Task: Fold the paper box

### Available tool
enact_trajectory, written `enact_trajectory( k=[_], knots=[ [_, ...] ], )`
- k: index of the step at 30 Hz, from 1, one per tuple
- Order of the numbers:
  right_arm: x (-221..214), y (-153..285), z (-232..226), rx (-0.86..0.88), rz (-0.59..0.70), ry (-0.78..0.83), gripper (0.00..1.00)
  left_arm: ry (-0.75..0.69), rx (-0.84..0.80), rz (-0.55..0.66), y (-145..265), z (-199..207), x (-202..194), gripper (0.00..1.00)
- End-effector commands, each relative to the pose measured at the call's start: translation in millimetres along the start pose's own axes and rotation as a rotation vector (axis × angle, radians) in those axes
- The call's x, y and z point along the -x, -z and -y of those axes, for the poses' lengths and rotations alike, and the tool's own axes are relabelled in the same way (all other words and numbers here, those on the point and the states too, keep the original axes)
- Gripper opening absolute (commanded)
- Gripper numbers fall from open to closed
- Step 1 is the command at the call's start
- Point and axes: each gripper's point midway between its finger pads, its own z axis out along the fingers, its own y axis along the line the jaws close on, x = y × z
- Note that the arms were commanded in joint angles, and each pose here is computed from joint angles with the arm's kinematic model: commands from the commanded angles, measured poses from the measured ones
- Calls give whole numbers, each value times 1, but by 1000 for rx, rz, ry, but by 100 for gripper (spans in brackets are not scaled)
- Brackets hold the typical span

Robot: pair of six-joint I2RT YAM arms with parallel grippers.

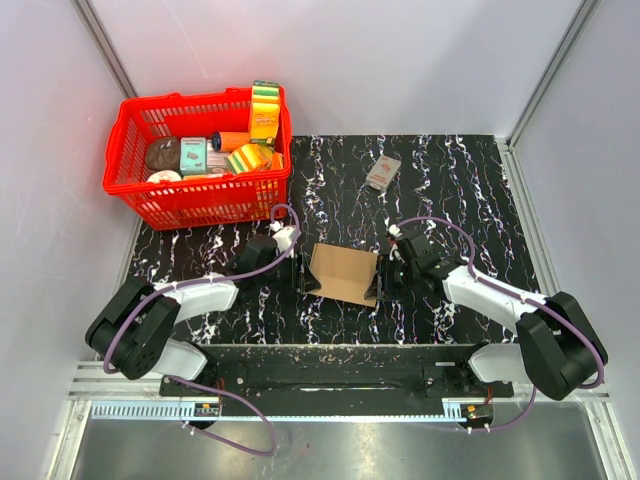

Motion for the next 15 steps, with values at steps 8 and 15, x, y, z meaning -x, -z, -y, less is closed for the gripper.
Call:
enact_trajectory(
  k=[8, 15],
  knots=[
    [13, 2, -11, 47, 46, 18, 43, -57, 8, 26, 3, -4, 11, 50],
    [14, 3, -12, 49, 48, 19, 43, -54, 23, 42, 7, -8, 17, 50]
  ],
)
